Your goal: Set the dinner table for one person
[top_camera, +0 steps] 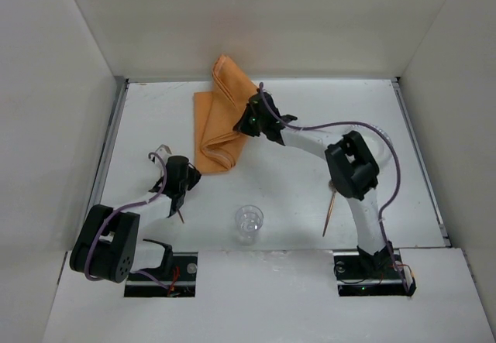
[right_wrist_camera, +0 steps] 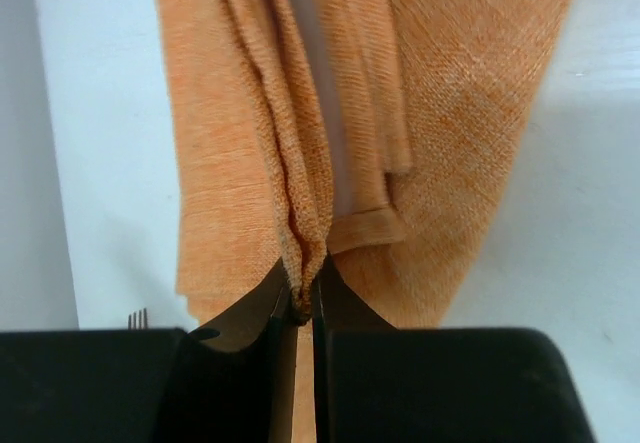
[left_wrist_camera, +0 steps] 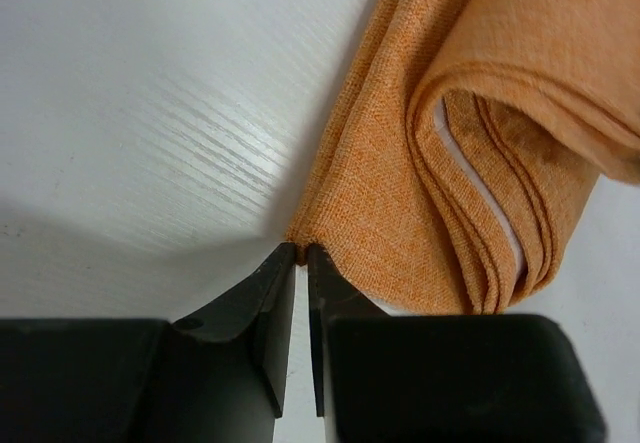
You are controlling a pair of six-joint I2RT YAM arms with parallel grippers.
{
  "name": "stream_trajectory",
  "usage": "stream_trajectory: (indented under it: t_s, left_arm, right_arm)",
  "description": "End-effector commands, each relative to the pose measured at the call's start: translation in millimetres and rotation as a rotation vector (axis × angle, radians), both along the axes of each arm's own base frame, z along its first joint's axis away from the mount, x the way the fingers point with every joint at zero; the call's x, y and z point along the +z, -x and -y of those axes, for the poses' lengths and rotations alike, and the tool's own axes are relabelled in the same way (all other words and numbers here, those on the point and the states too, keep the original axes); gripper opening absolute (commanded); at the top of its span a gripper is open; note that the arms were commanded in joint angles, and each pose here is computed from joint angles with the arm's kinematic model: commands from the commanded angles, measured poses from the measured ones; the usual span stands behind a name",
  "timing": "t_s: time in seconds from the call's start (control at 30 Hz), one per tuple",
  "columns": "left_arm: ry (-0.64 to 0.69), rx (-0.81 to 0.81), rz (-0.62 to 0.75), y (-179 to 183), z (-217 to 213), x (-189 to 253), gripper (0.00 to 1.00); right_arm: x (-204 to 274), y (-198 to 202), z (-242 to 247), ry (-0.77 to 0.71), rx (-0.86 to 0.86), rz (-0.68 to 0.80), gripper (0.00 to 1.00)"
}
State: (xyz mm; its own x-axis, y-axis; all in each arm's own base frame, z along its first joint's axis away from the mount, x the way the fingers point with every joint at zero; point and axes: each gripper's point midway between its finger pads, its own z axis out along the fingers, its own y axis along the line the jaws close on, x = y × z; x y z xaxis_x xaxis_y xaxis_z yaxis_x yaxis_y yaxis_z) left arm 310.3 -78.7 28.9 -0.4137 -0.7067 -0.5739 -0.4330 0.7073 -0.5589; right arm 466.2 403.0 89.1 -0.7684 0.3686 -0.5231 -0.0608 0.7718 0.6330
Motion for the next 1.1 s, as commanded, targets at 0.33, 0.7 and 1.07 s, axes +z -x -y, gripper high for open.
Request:
stream_trajectory:
  t_s: [0.33,0.7,1.07]
  left_arm:
    - [0.015,0.071,0.012,0.7,-9.7,-3.6,0.03]
    - [0.006,0.136,0.042,4.1,-22.3,6.4,0.01]
    - [-0.042,0.217,0.122,20.7,-47.9,34.9,0.03]
  right_arm:
    - [100.0,53.4,162.0,-0.029,-0.298,0.293,0.06]
    - [80.4,103.5,257.7,0.073,-0.449,0.260,0.07]
    - [56.4,107.0,258.3,0.101,-0.439,0.176,0.10]
